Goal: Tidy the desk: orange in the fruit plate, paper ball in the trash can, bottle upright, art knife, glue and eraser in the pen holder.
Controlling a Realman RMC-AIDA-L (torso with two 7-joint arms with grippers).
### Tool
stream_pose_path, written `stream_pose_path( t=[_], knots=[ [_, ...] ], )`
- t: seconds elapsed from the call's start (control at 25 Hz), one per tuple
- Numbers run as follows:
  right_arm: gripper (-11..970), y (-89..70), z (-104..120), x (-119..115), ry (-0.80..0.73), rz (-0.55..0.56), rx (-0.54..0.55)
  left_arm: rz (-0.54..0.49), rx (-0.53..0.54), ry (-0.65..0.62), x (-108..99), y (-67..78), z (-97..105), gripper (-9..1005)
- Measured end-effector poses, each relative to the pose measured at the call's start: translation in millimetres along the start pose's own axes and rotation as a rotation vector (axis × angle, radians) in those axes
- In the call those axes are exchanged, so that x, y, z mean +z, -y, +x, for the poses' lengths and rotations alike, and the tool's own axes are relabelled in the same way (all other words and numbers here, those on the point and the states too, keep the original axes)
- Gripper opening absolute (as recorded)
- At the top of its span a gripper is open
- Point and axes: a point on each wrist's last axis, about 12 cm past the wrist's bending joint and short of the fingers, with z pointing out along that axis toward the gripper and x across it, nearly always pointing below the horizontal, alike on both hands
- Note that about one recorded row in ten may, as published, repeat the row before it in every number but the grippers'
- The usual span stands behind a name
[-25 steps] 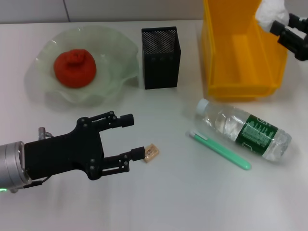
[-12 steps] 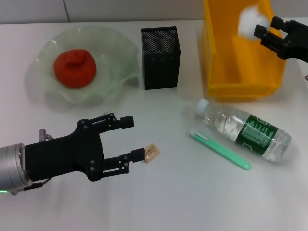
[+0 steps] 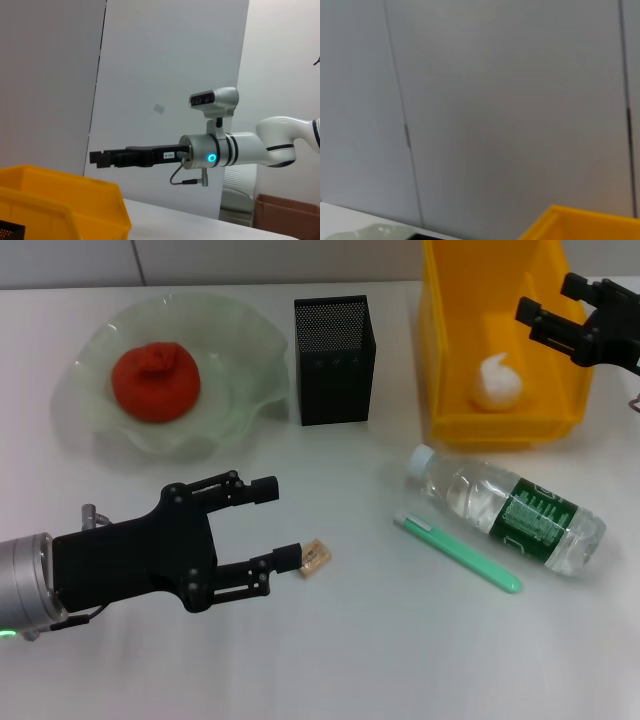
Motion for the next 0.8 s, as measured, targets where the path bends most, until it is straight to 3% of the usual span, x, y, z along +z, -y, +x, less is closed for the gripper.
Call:
stream_pose_path(
  t=[0.52,0.8],
  knots=[
    [804,-33.4,-20,0,0.042,-0.271,-0.032,-0.003,0.003,0.004,0,-1.1,-1,743],
    [838,-45.1,-54,6,-0.148,-0.366,0.012,0.0,0.008,0.002,2,-2.7,-2,743]
  ],
)
